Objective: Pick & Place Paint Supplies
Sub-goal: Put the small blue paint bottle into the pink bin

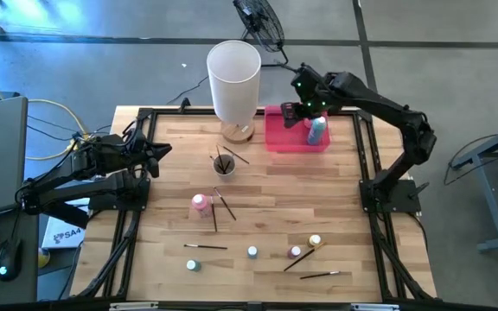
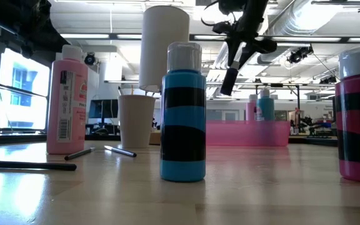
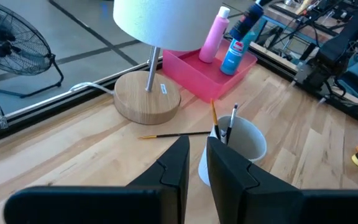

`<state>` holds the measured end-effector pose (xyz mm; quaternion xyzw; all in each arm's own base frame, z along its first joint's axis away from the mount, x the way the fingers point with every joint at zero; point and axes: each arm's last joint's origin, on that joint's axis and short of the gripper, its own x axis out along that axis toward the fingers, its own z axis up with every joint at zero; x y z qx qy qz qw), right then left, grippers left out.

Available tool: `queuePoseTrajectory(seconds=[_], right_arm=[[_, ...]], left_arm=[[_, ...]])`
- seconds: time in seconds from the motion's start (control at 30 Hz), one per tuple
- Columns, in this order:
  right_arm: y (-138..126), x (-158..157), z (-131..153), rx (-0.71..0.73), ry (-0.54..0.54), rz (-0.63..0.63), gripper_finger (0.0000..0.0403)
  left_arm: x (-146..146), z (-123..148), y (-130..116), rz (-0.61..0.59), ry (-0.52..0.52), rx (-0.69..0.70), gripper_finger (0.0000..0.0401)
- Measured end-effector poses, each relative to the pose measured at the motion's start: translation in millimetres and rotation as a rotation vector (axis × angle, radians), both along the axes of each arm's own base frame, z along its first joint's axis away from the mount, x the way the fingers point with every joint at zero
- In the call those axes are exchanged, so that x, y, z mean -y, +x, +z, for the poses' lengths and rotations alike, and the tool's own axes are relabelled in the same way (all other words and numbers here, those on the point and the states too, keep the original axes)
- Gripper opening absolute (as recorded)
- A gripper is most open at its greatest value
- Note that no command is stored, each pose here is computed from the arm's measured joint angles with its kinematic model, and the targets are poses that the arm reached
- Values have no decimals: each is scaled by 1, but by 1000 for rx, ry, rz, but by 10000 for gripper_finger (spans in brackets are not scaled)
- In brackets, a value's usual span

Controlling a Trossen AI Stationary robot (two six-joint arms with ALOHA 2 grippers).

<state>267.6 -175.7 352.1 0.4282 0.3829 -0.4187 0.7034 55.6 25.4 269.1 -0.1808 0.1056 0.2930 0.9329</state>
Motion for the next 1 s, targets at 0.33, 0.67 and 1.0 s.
queuePoseTrajectory(seconds=[0.33, 0.67, 1.0], right_arm=[[4, 30, -23, -55, 5, 4, 113], [0, 72, -53, -96, 45, -4, 114], [12, 90, -79, -49, 101, 55, 115]], left_arm=[[-1, 0, 0, 25, 8, -3, 54], [-2, 0, -1, 74, 18, -3, 54], [-3, 0, -2, 104, 29, -7, 54]])
